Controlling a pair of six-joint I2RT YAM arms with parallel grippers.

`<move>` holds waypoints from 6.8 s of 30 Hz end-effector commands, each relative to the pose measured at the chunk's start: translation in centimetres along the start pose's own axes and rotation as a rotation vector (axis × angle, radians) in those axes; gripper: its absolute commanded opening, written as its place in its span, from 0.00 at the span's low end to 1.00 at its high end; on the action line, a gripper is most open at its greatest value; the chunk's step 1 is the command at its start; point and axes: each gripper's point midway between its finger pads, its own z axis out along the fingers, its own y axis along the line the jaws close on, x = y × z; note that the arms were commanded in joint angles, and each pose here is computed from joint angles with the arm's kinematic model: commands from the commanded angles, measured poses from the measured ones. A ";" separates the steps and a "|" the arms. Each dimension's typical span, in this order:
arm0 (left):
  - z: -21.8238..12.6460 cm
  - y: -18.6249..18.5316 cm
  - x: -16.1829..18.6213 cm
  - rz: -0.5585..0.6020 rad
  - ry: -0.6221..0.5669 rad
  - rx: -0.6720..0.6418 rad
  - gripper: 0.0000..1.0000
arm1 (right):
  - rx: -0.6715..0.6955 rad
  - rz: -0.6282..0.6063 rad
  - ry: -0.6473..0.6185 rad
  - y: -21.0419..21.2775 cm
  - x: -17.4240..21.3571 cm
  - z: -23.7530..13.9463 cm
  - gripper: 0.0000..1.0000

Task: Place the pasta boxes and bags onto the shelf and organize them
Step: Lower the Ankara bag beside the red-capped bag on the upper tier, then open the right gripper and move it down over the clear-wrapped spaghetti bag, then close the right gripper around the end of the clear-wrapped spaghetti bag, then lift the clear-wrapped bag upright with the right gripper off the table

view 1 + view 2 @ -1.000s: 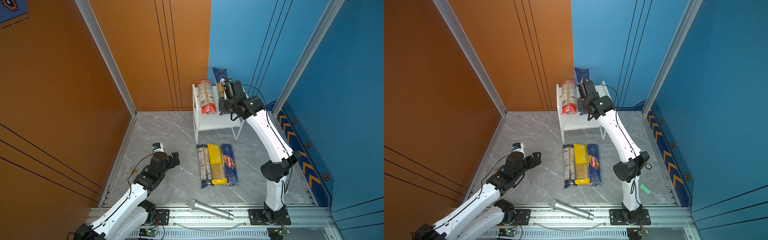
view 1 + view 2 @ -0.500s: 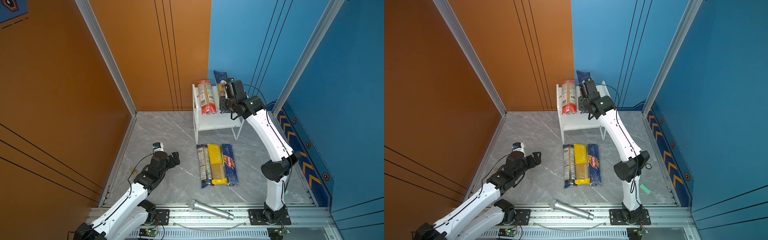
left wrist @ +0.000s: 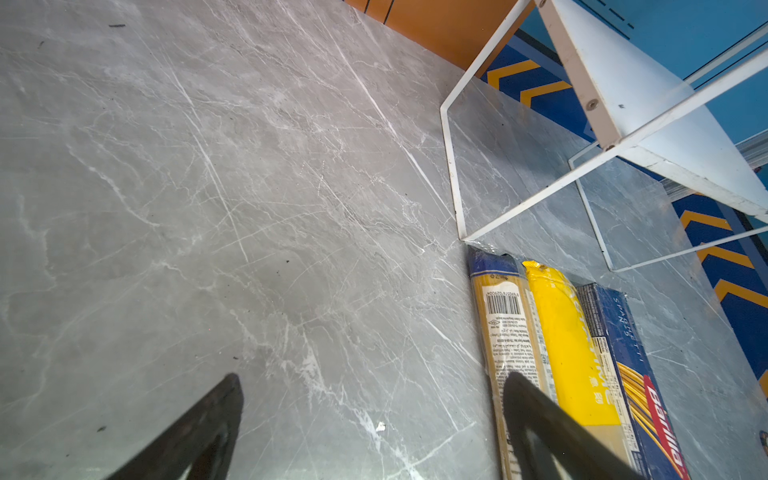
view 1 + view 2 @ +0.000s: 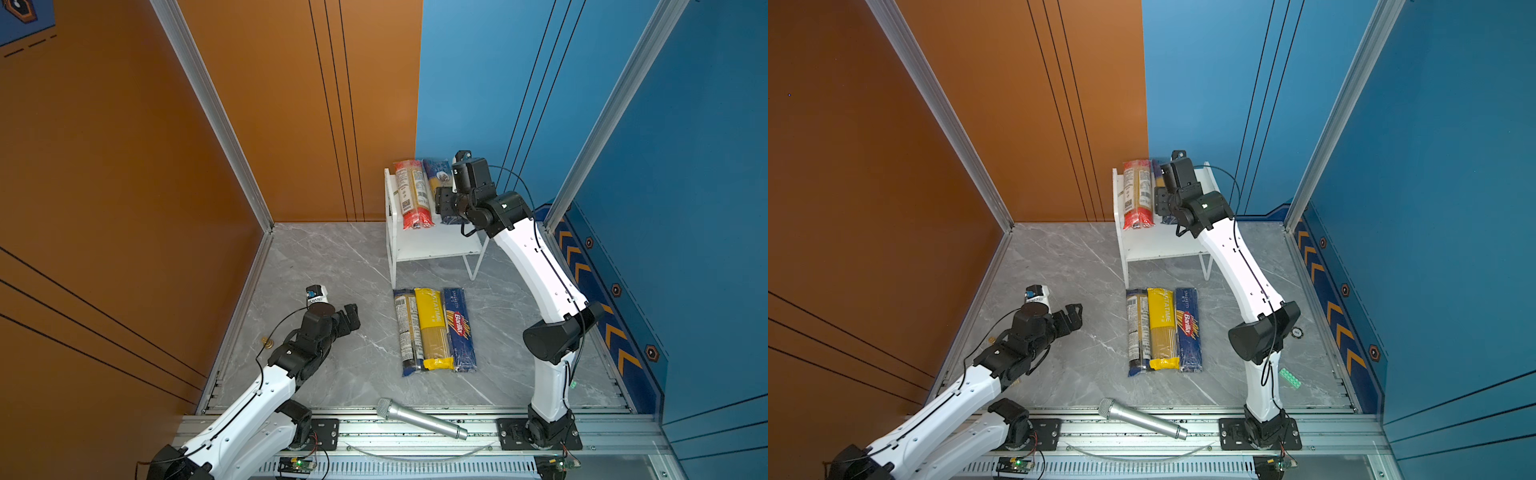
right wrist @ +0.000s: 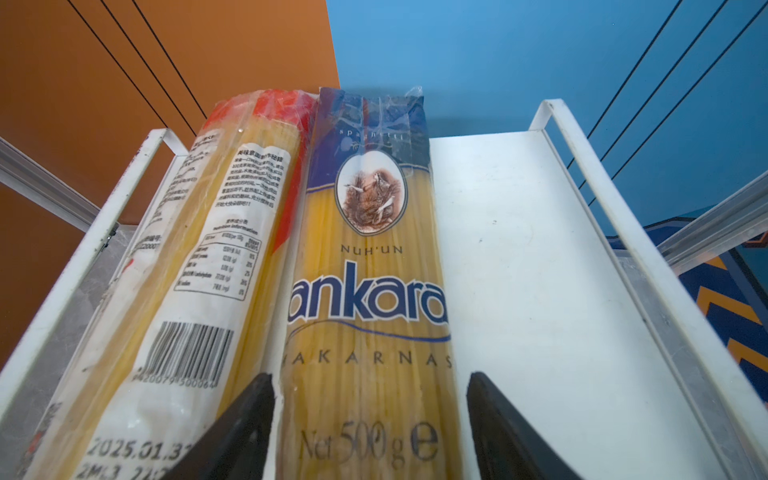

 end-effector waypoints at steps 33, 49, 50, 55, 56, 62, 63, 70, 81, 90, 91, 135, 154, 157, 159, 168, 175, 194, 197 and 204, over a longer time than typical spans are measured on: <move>1.3 -0.6 -0.2 0.018 0.024 -0.017 0.98 | -0.356 0.105 0.118 1.8 20.4 -15.6 0.88; 0.5 -0.3 0.1 0.016 0.022 -0.012 0.98 | -0.270 -0.063 0.436 8.8 34.9 -8.4 0.90; 0.5 -0.2 0.1 0.017 0.023 -0.014 0.98 | -0.262 -0.059 0.457 9.0 35.6 -8.1 0.90; 0.3 0.1 0.2 0.014 0.019 -0.018 0.98 | -0.232 -0.064 0.541 9.8 38.3 -7.0 0.90; 0.4 0.1 0.2 0.015 0.021 -0.019 0.98 | -0.225 -0.069 0.553 9.9 38.8 -6.8 0.90; 0.7 0.2 0.5 0.014 0.032 -0.019 0.98 | -0.205 -0.099 0.600 10.6 41.0 -6.3 0.90; 0.7 0.2 0.6 0.015 0.034 -0.021 0.98 | -0.202 -0.101 0.607 10.6 41.3 -6.3 0.90; 1.0 0.2 0.7 0.007 0.037 -0.021 0.98 | -0.186 -0.085 0.665 10.8 43.7 -5.8 0.89; 1.2 0.3 0.9 0.009 0.045 -0.028 0.98 | -0.160 -0.086 0.729 10.9 46.8 -4.5 0.84; 1.5 0.6 1.1 0.008 0.047 -0.040 0.98 | -0.102 -0.133 0.753 9.8 48.8 -3.5 0.73; 1.6 0.6 1.1 0.009 0.049 -0.041 0.98 | -0.096 -0.138 0.753 9.7 48.9 -3.4 0.71; 1.7 0.8 1.7 -0.001 0.057 -0.041 0.98 | -0.196 -0.243 0.754 10.3 45.0 -4.8 0.00; 2.1 0.7 1.9 -0.009 0.058 -0.034 0.98 | -0.354 -0.185 0.725 9.9 40.2 -6.7 0.00; 2.2 0.7 2.0 -0.008 0.062 -0.035 0.98 | -0.388 -0.178 0.735 9.9 40.0 -7.1 0.00; 2.2 0.6 2.0 -0.009 0.064 -0.034 0.98 | -0.406 -0.177 0.736 9.8 39.7 -7.3 0.00; 2.4 0.5 2.1 -0.008 0.069 -0.033 0.98 | -0.455 -0.175 0.739 8.4 37.8 -8.4 0.00; 2.5 0.3 2.1 -0.007 0.072 -0.028 0.98 | -0.436 -0.111 0.723 6.1 36.1 -9.0 0.00; 3.2 -0.7 2.2 0.011 0.088 -0.012 0.98 | -0.315 0.037 0.647 -1.2 32.7 -12.8 0.00; 3.2 -0.9 2.1 0.015 0.088 -0.010 0.98 | -0.307 0.046 0.632 -1.9 32.4 -13.4 0.00; 3.5 -1.3 2.1 0.021 0.096 -0.001 0.98 | -0.258 0.056 0.607 -3.7 31.9 -14.8 0.00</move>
